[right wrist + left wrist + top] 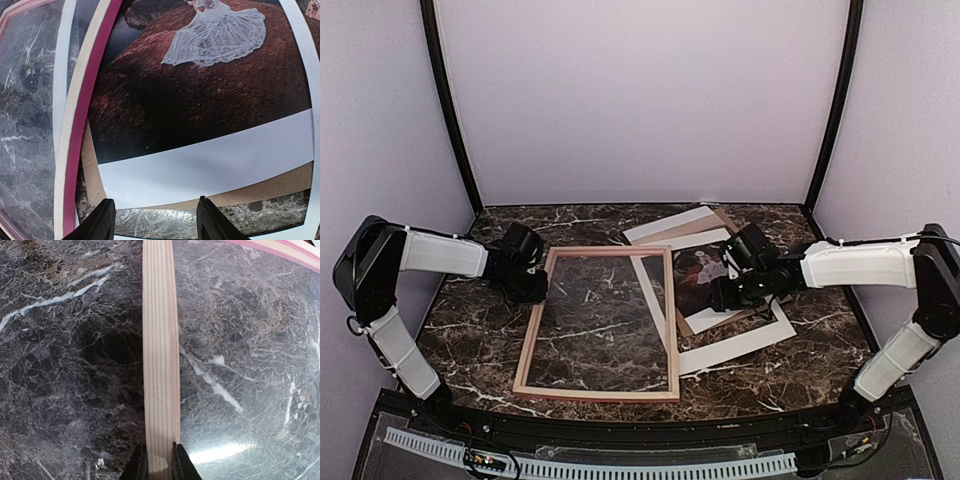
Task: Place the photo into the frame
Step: Adjust the frame body at the center of the board, then pick up the item from the center of the board.
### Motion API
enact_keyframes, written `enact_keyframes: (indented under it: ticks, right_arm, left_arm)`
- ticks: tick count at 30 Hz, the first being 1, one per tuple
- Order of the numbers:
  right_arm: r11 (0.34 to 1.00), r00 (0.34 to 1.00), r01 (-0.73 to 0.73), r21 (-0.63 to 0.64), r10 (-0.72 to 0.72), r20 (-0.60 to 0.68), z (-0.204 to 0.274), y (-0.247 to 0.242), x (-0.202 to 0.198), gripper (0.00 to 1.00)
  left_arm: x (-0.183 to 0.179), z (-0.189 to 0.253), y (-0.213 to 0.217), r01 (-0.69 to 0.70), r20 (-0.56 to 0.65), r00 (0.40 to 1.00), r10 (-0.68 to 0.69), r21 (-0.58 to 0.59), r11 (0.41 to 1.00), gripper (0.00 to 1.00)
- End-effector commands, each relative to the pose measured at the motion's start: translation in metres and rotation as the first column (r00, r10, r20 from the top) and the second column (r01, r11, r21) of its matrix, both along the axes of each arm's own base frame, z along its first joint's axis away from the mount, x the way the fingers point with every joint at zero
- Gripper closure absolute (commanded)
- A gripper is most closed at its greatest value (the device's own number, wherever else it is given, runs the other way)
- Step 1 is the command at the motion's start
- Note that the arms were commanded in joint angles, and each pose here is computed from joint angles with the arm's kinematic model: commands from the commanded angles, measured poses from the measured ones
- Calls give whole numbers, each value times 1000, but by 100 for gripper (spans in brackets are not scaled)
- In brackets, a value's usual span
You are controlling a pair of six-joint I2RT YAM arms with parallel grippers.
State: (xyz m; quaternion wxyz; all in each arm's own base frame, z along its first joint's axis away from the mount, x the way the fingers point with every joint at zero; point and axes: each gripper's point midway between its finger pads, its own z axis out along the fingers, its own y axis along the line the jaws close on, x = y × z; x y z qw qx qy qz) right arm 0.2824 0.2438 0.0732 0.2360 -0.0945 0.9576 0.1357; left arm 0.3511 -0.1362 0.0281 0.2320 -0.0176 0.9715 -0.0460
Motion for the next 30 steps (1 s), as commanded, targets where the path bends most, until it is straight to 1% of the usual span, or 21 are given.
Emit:
enact_keyframes:
  ticks: [1,5,6,10,14,17,22,28,30]
  right_arm:
    - [1000,997,16,18,-17,77,17,-7,26,43]
    - [998,994,62,10,-63,86,14,-26,43,43]
    - [997,993,78,5,-78,88,13,-33,48,43]
    - [990,985,142,-4,-141,94,8,-59,71,41]
    - [983,978,182,-22,-179,104,5,-76,97,36]
    - [982,979,182,-46,-177,103,2,-80,117,34]
    - [988,987,136,-66,-130,89,-7,-79,142,31]
    - [987,996,86,-136,-80,47,-21,-79,153,31]
    - [984,997,73,-163,-69,34,-26,-80,154,31]
  left_arm:
    - [-6,2,20,-25,-6,1000,25,-8,1000,94]
    - [-2,13,31,-51,17,998,52,-89,995,98]
    - [2,19,36,-60,41,997,65,-99,993,99]
    - [8,32,32,-19,86,996,32,-149,989,100]
    - [15,40,25,21,112,994,-1,-177,984,100]
    - [19,45,21,40,128,992,-15,-198,979,100]
    - [25,56,21,59,150,988,-24,-234,970,100]
    - [26,67,23,67,179,984,-16,-280,958,100]
    - [25,68,26,59,174,985,-10,-277,959,100]
